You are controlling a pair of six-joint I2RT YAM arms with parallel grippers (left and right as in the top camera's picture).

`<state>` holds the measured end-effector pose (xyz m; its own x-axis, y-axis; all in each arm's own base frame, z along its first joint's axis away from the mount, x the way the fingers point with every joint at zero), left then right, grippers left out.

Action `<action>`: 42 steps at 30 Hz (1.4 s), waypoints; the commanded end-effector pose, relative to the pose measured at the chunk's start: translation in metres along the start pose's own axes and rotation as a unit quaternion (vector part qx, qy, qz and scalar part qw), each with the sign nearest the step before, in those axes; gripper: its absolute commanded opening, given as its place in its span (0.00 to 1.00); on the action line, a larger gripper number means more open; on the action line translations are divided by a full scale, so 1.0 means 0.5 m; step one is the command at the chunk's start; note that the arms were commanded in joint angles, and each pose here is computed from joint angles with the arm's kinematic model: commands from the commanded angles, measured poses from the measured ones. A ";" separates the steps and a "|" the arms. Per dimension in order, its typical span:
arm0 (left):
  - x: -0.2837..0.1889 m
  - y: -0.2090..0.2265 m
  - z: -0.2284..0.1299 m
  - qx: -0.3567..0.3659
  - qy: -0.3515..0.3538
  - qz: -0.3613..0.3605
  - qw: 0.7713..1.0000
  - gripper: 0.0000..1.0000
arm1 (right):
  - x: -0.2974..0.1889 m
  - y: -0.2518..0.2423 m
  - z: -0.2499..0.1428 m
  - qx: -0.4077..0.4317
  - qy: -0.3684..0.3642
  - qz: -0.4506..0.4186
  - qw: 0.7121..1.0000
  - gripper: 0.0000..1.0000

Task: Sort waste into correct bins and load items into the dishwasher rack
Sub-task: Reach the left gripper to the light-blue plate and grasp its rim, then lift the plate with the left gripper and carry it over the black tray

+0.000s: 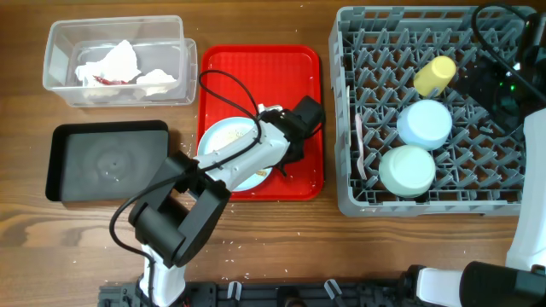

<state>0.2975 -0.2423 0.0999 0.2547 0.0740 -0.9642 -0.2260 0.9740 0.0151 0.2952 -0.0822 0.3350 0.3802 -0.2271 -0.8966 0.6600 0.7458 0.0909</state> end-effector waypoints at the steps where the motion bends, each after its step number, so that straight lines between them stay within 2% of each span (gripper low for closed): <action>1: 0.008 0.001 -0.002 0.007 -0.010 0.013 1.000 0.34 | 0.002 0.001 0.006 0.010 -0.004 -0.005 1.000 1.00; 8: 0.003 -0.013 -0.014 0.019 -0.023 0.011 0.999 0.17 | 0.002 0.001 0.006 0.009 -0.004 -0.005 1.000 1.00; 18: -0.003 -0.021 -0.023 0.033 -0.048 0.024 0.998 0.18 | 0.002 0.001 0.006 0.010 -0.004 -0.005 1.000 1.00; 22: -0.001 -0.020 -0.023 0.033 -0.048 0.025 0.998 0.23 | 0.002 0.001 0.006 0.009 -0.004 -0.005 1.000 1.00; 23: -0.001 -0.020 -0.023 0.033 -0.048 0.026 0.998 0.22 | 0.002 0.001 0.006 0.010 -0.004 -0.005 1.000 1.00; 25: 0.006 -0.018 -0.023 0.035 -0.051 0.034 0.998 0.13 | 0.002 0.001 0.006 0.009 -0.004 -0.005 1.000 1.00; 29: 0.021 -0.017 -0.028 0.038 -0.045 0.045 0.997 0.12 | 0.002 0.001 0.006 0.009 -0.004 -0.005 1.000 1.00; 31: 0.023 -0.014 -0.030 0.040 -0.042 0.050 0.997 0.04 | 0.002 0.001 0.006 0.010 -0.004 -0.005 1.000 1.00; 42: 0.019 -0.010 -0.025 0.042 -0.056 0.063 0.996 0.04 | 0.002 0.001 0.006 0.009 -0.004 -0.005 1.000 1.00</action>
<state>0.2899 -0.2516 0.0933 0.3400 0.1810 -0.9229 -0.1831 0.9753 0.1238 0.2952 -0.0823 0.3350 0.3801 -0.2273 -0.8966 0.6602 0.7455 0.0909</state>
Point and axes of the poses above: each gripper's point midway between its finger pads, its own x axis out along the fingers, its own y axis along the line the jaws close on, z = x × y, the point moved 9 cm from there along -x, back along the fingers
